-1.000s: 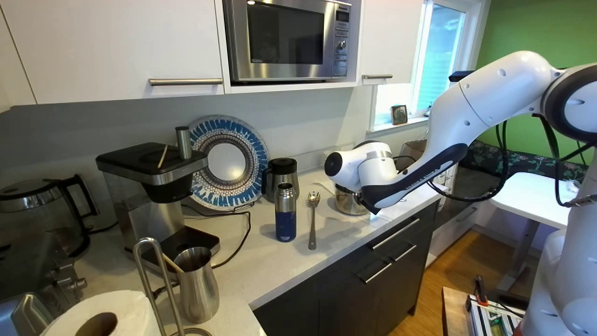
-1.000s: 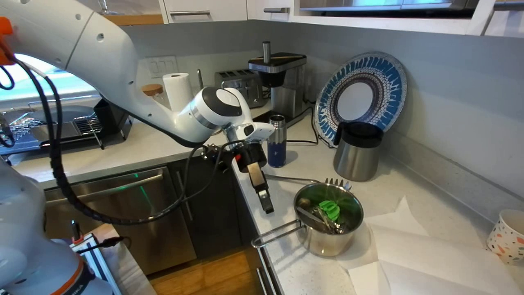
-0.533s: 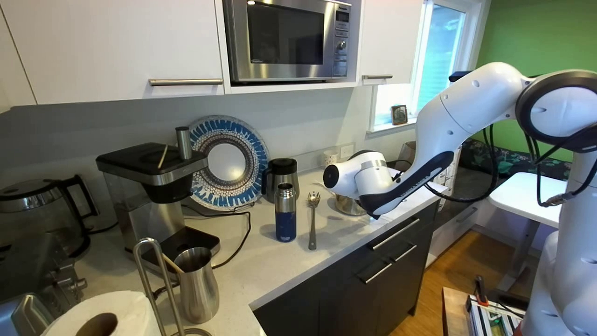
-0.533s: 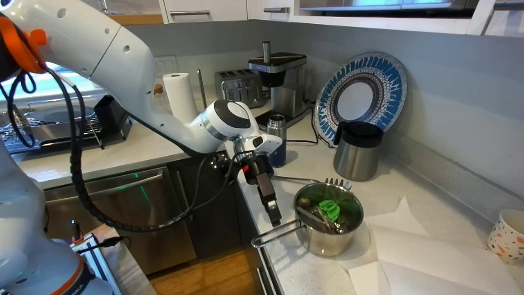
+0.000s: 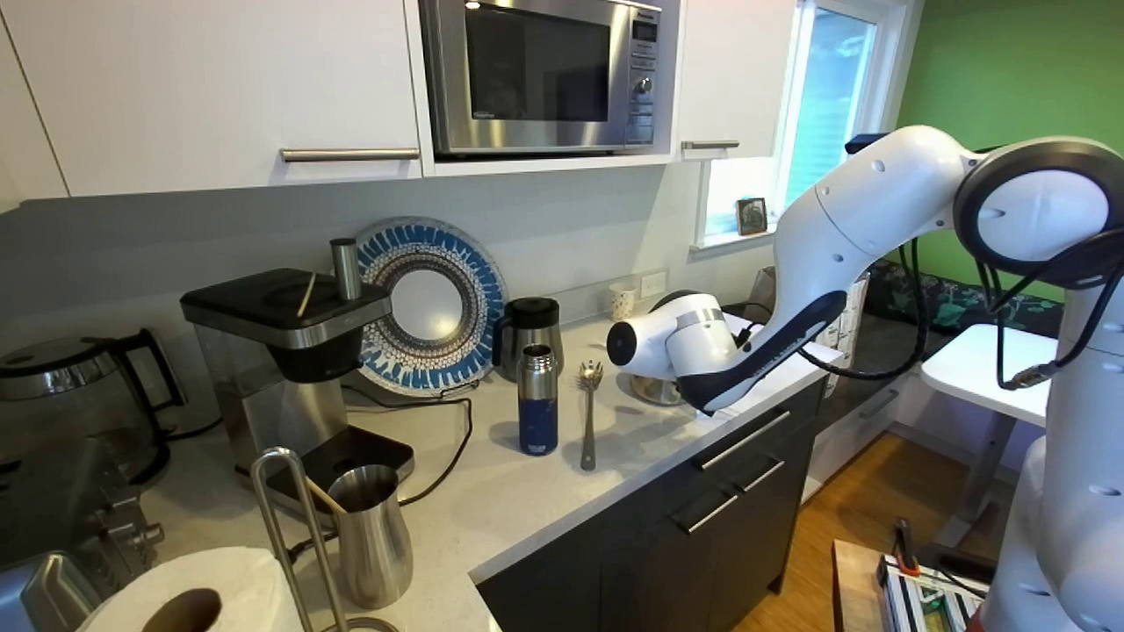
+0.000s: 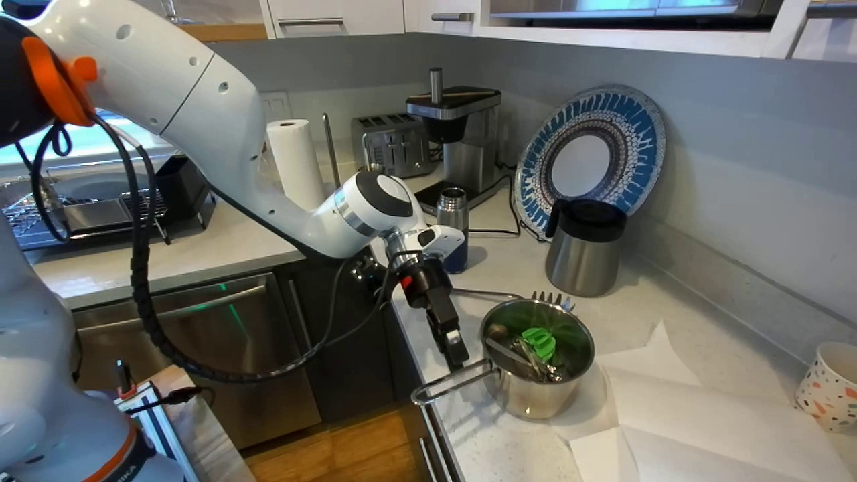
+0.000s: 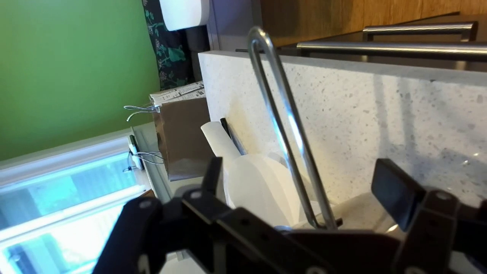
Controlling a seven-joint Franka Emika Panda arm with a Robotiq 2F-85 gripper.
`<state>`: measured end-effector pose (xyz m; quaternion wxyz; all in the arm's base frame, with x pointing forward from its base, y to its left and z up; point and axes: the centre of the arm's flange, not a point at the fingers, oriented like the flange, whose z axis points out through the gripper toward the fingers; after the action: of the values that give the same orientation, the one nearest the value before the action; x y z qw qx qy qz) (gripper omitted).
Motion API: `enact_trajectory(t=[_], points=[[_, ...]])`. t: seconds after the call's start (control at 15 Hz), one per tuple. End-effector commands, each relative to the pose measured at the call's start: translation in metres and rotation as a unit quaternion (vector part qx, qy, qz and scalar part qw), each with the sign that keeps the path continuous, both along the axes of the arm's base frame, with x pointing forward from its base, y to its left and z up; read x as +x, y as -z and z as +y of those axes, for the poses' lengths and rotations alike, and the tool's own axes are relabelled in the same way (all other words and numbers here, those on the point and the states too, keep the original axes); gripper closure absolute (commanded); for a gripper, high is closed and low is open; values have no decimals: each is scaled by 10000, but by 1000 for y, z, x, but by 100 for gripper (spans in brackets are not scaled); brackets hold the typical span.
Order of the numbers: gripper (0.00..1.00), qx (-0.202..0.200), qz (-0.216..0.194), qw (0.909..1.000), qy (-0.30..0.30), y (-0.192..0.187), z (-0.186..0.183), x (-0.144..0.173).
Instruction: Move the pot to the left
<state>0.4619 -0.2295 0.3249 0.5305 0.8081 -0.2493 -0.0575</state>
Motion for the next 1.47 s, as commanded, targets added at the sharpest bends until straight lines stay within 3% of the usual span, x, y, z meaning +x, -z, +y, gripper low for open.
enact_trajectory(t=[0.0, 0.47, 1.0, 1.07, 1.4], points=[[0, -133, 94, 9999, -14, 2, -3, -1], [0, -878, 674, 9932, -363, 20, -19, -6], [0, -1129, 1194, 9826, -867, 51, -21, -2], [3, -1150, 1236, 9818, -865, 52, -19, -4], [48, -1214, 1452, 9787, -794, 53, -9, -12]])
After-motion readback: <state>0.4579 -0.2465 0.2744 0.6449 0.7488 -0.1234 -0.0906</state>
